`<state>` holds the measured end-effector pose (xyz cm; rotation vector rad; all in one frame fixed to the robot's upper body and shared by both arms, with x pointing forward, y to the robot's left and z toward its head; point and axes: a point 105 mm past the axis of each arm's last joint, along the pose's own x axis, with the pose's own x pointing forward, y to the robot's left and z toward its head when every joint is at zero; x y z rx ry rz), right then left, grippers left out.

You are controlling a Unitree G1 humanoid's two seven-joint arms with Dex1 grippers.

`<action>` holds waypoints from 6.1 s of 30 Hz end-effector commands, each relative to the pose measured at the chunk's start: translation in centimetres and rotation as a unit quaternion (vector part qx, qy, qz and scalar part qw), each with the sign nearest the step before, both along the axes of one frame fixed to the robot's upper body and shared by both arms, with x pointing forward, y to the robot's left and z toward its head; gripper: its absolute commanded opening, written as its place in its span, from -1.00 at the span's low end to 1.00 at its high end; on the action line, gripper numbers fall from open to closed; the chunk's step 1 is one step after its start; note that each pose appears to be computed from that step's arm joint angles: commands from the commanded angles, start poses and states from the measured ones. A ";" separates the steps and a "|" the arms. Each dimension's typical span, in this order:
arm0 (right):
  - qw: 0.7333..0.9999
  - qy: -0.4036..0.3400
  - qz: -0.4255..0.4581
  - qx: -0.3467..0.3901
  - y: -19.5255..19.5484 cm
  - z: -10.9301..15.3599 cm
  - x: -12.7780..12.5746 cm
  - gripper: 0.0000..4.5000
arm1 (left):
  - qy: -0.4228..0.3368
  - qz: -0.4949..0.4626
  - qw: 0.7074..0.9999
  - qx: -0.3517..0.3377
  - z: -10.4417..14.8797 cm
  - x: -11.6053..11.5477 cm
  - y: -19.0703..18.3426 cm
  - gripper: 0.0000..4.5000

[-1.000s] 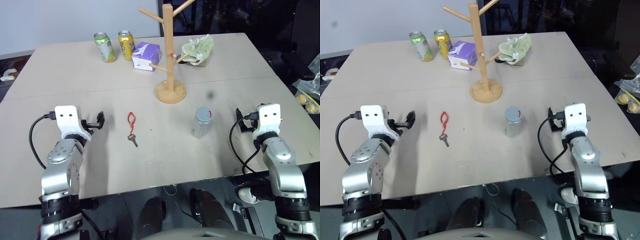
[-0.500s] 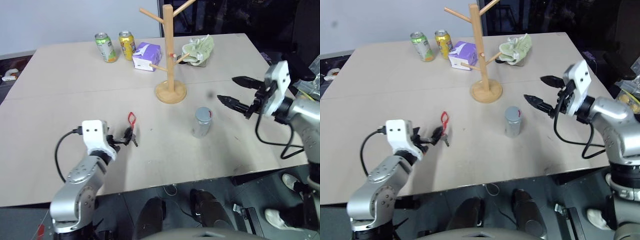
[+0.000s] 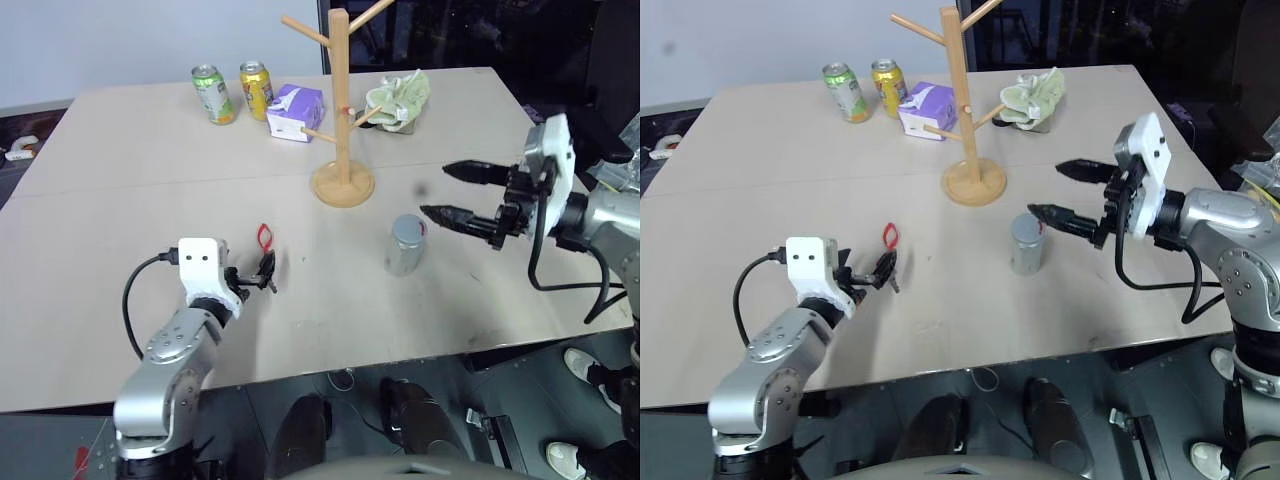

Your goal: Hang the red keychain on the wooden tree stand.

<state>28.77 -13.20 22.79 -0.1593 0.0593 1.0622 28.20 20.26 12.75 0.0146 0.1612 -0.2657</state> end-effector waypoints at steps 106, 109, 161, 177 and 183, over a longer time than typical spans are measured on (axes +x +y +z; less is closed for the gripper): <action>0.917 -0.034 -0.396 0.040 -11.0 -4.5 12.1 0.99 | -0.138 -0.517 0.842 0.071 11.3 3.4 -15.0 1.00; 0.917 -0.034 -0.394 0.042 -11.1 -4.1 11.8 0.99 | -0.136 -0.516 0.842 0.076 11.3 3.4 -14.6 1.00; 0.993 -0.018 0.111 -0.043 3.5 1.2 -0.3 0.99 | 0.078 0.103 0.991 0.042 -1.8 2.7 -0.7 1.00; 0.994 -0.023 0.094 -0.039 3.3 1.6 0.2 1.00 | 0.108 0.112 0.987 0.034 -3.4 2.9 -1.7 -0.53; 0.996 -0.023 0.081 -0.036 3.0 1.3 0.6 1.00 | 0.104 0.116 0.987 0.040 -3.2 2.9 -1.1 -0.97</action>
